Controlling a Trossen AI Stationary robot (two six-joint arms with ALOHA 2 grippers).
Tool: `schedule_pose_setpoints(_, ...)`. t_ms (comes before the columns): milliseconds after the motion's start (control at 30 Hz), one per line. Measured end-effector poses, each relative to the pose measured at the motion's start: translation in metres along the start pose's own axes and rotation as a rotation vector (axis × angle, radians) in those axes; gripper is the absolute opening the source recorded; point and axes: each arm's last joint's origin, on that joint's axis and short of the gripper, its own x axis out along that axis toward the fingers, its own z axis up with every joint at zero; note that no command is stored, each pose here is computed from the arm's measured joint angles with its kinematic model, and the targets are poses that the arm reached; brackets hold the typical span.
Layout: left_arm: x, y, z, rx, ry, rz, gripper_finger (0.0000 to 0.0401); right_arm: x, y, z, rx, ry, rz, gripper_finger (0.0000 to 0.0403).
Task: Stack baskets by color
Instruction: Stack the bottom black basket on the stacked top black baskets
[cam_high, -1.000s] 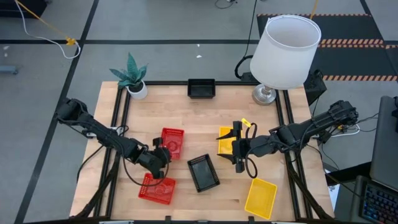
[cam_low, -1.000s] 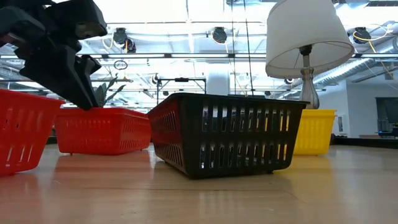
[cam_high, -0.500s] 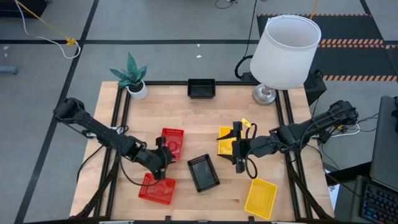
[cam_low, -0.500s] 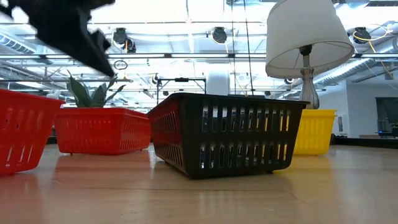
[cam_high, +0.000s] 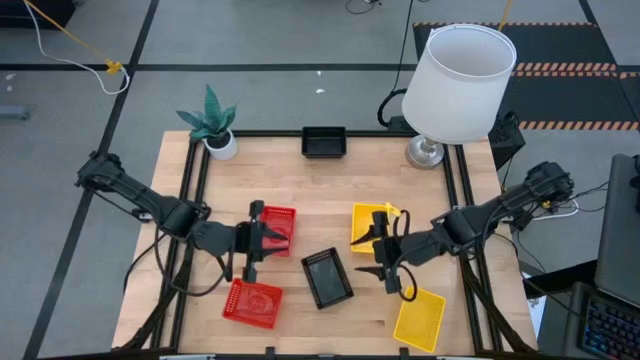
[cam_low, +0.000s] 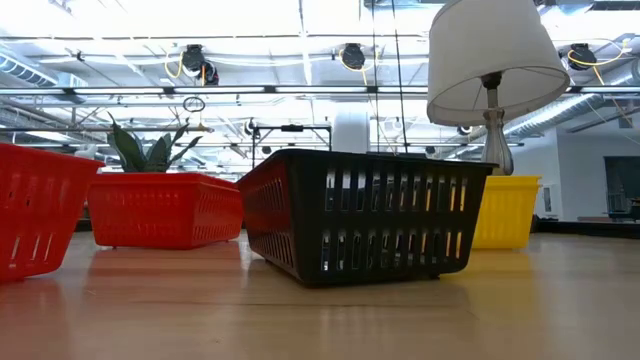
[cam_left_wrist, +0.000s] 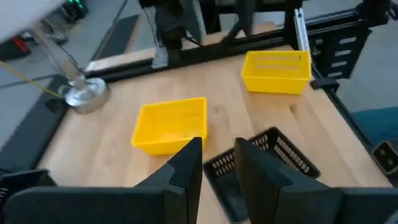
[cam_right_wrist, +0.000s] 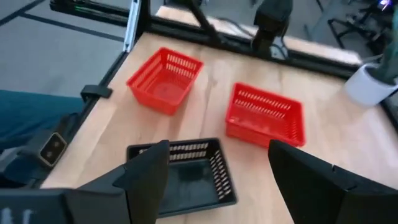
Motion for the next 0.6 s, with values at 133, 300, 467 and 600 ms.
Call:
schedule_pose_setpoints(133, -0.001, 0.002, 0.001, 0.057, 0.006, 0.025, 0.0097, 0.009, 0.011, -0.006, 0.035, 0.046, 0.037, 0.0265)
schedule_pose_setpoints(300, 0.003, 0.006, -0.008, 0.110, 0.080, 0.043, 0.0097, 0.028, 0.027, -0.015, 0.078, 0.124, 0.134, 0.0265)
schedule_pose_setpoints(467, 0.007, 0.017, -0.010, 0.126, 0.110, 0.081, 0.0097, 0.057, 0.043, -0.028, 0.068, 0.228, 0.218, 0.0265)
schedule_pose_setpoints(600, 0.010, 0.028, -0.010, 0.139, 0.113, 0.117, 0.0097, 0.084, 0.050, -0.036, 0.086, 0.300, 0.260, 0.0265)
